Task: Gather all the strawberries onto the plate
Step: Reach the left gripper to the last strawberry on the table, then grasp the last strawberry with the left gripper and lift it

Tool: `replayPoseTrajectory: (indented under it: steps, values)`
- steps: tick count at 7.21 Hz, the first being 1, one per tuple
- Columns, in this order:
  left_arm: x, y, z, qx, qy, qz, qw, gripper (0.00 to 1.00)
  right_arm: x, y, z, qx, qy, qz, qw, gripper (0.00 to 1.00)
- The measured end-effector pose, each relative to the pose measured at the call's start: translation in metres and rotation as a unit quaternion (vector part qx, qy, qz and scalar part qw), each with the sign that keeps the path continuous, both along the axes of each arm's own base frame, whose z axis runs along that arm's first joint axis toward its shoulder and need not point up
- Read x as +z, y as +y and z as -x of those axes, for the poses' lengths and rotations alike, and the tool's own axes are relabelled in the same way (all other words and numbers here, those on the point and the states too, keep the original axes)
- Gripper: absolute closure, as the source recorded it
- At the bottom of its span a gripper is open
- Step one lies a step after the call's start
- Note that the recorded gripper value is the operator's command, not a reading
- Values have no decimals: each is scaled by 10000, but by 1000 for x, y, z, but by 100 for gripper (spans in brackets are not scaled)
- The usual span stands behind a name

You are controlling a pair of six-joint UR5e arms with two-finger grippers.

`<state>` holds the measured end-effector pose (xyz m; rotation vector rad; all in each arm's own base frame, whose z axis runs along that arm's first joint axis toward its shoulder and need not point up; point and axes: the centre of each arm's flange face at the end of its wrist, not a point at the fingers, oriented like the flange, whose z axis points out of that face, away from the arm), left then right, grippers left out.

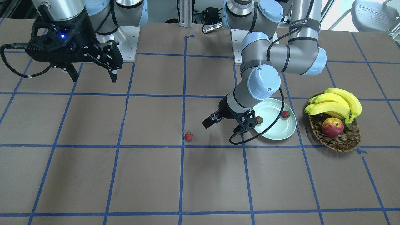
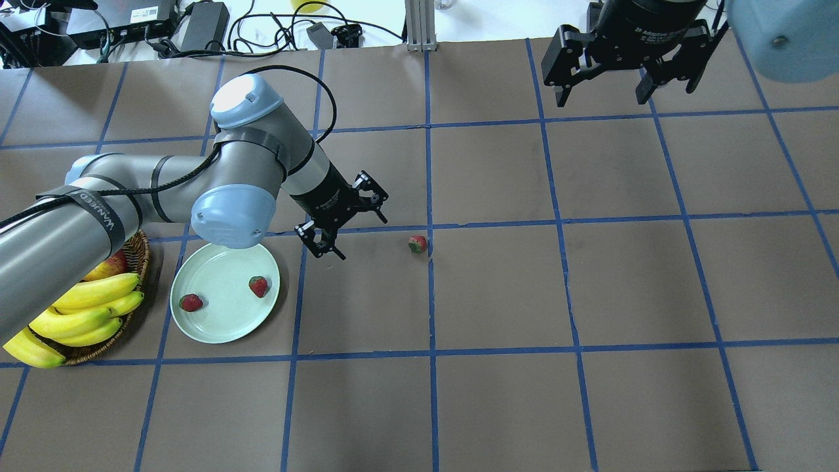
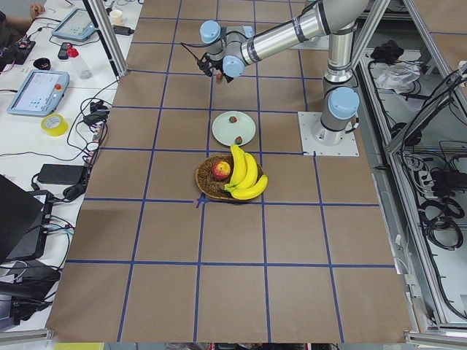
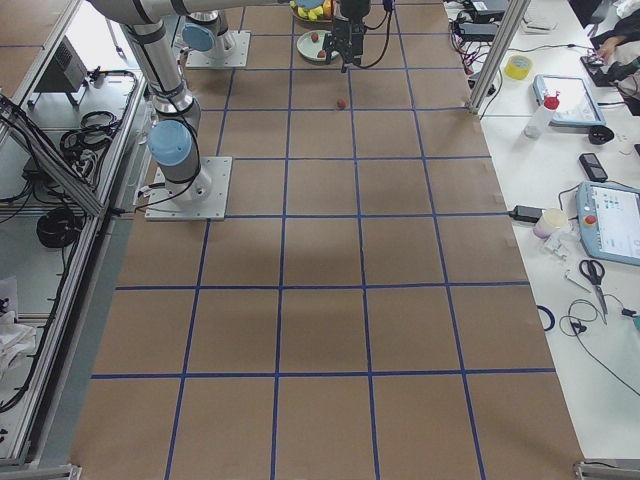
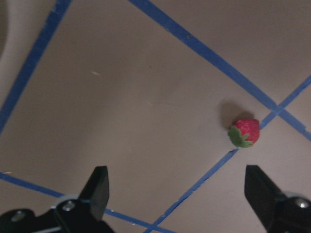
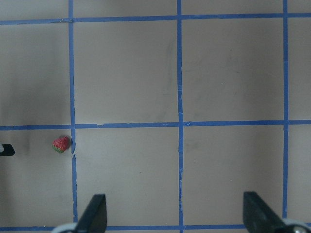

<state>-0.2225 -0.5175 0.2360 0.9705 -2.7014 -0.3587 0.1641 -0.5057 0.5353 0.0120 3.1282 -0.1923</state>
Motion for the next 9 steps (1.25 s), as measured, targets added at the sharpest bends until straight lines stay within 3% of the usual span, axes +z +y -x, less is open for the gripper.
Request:
replayPoseTrajectory:
  steps: [3, 5, 6, 7, 8, 9]
  values:
    - [-43, -9, 35, 879, 95, -179, 9959, 0, 0, 0, 0, 0, 1, 1, 10000, 0]
    - [-60, -10, 49, 1230, 136, -291, 9919, 0, 0, 0, 0, 0, -1, 2, 10000, 0]
    - [-67, -10, 53, 1294, 130, -320, 9910, 26, 0, 0, 0, 1, -2, 2, 10000, 0]
    - [-72, -10, 55, 1310, 122, -346, 9907, 90, 0, 0, 0, 1, -2, 2, 10000, 0]
    - [-74, -10, 56, 1299, 121, -345, 9909, 100, 0, 0, 0, 0, -1, 2, 10000, 0]
    - [-73, -11, 57, 1266, 131, -311, 9914, 100, 0, 0, 0, 0, 1, 2, 10000, 0]
